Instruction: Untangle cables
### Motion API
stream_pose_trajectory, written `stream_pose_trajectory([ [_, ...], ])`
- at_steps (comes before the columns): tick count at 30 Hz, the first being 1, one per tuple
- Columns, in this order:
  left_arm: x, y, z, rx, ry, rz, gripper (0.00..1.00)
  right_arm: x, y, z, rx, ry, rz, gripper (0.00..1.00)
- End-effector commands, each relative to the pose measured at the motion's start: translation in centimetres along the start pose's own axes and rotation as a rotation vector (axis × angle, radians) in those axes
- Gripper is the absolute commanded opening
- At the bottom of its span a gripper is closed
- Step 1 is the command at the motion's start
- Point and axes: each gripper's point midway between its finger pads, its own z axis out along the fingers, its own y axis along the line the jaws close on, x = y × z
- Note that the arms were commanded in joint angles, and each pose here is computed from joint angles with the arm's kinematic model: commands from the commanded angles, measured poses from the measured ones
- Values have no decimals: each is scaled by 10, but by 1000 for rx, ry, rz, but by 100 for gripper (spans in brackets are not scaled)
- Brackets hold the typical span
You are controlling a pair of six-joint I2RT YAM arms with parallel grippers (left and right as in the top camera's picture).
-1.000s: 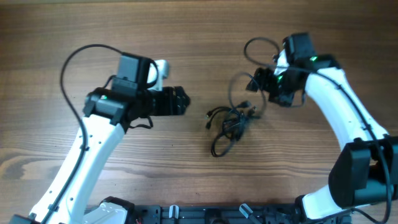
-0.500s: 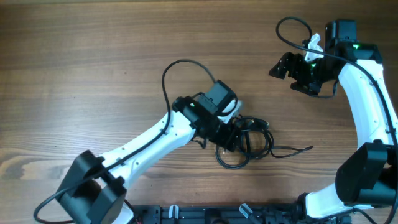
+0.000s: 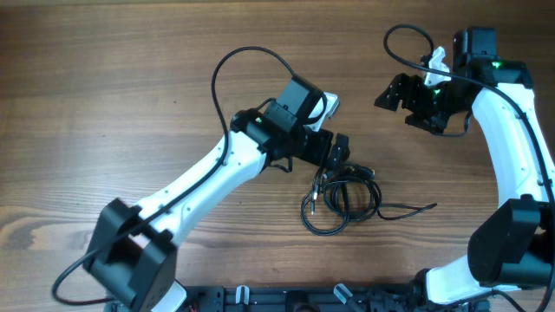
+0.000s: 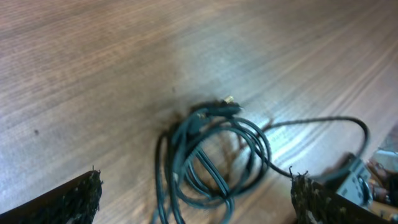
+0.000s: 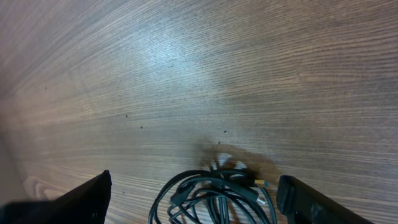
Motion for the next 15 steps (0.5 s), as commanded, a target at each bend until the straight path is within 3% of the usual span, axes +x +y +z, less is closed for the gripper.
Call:
stream_pose_trajectory([
  [1, 2, 11, 30, -9, 39, 0, 100, -3, 9, -4, -28, -8, -34, 88],
  [12, 29, 25, 61, -34, 151, -29, 100, -1, 8, -3, -25, 0, -32, 88],
  [15, 38, 4, 64, 111, 199, 55, 100, -1, 8, -3, -25, 0, -32, 88],
])
